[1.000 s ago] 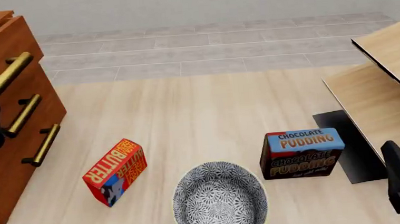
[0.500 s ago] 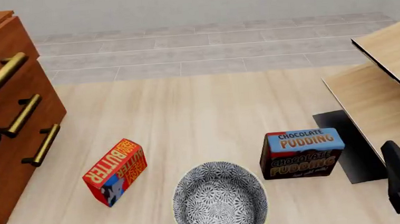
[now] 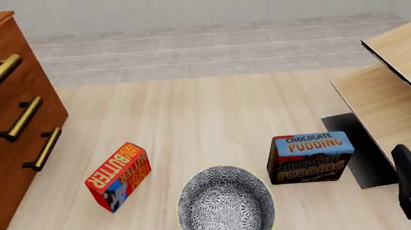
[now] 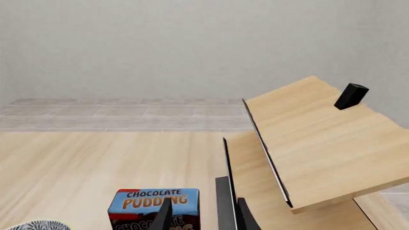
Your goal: Close the top drawer of the cabinet and put the bowl on top of it.
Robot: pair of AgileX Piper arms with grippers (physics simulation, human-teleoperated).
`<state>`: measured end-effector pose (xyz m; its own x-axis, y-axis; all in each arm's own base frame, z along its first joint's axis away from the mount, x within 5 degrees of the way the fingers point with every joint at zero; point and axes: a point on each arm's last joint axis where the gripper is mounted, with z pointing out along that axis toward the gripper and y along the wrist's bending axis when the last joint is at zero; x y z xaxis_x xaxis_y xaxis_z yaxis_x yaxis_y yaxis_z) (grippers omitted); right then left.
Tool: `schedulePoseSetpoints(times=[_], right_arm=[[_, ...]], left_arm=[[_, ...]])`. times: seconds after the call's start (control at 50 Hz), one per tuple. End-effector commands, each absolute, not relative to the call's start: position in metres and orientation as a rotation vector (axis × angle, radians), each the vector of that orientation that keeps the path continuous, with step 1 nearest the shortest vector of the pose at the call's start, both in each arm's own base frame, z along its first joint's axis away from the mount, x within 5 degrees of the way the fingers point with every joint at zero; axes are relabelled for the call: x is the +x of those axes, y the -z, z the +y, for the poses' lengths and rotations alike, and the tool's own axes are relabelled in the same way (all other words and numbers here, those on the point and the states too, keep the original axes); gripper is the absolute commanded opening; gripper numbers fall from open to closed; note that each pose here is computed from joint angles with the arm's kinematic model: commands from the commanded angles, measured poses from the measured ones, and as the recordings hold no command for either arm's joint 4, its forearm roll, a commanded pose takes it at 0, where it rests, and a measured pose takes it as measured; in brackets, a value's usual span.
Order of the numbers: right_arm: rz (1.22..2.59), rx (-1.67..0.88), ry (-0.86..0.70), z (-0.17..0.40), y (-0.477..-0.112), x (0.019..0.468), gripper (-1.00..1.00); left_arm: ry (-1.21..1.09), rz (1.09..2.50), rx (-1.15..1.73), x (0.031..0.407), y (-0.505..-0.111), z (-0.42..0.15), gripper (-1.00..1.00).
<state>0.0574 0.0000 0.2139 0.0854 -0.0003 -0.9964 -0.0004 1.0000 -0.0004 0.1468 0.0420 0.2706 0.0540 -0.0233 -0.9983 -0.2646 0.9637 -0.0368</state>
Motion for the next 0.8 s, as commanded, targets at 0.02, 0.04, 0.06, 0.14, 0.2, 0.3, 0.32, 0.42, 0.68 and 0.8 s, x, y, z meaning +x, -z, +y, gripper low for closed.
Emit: schedulePoseSetpoints(times=[0.02,0.04,0.06,0.14,0.2,0.3,0.32,0.42,0.68,0.8], right_arm=[[1.485,0.000,0.000,0.000,-0.214,0.057,1.00],[1.485,0.000,0.000,0.000,-0.214,0.057,1.00],[1.485,0.000,0.000,0.000,-0.214,0.057,1.00],[1.485,0.000,0.000,0.000,-0.214,0.057,1.00],[1.485,0.000,0.000,0.000,-0.214,0.057,1.00],[1.485,0.000,0.000,0.000,-0.214,0.057,1.00],[1.485,0.000,0.000,0.000,-0.214,0.057,1.00],[1.485,-0.001,0.000,0.000,-0.214,0.057,1.00],[1.485,0.000,0.000,0.000,-0.214,0.057,1.00],[1.485,0.000,0.000,0.000,-0.214,0.057,1.00]], left_arm=[[-0.199,1.541,-0.298,0.149,-0.261,0.049,1.00],[-0.205,1.537,-0.296,0.149,-0.261,0.049,1.00],[-0.203,1.539,-0.301,0.149,-0.261,0.050,1.00],[-0.205,1.541,-0.310,0.150,-0.260,0.051,1.00],[-0.211,1.537,-0.310,0.150,-0.261,0.052,1.00],[-0.214,1.540,-0.328,0.153,-0.260,0.055,1.00],[-0.216,1.544,-0.335,0.154,-0.258,0.056,1.00],[-0.227,1.543,-0.336,0.153,-0.258,0.057,1.00],[-0.236,1.543,-0.356,0.154,-0.260,0.061,1.00],[-0.235,1.542,-0.350,0.153,-0.259,0.060,1.00]])
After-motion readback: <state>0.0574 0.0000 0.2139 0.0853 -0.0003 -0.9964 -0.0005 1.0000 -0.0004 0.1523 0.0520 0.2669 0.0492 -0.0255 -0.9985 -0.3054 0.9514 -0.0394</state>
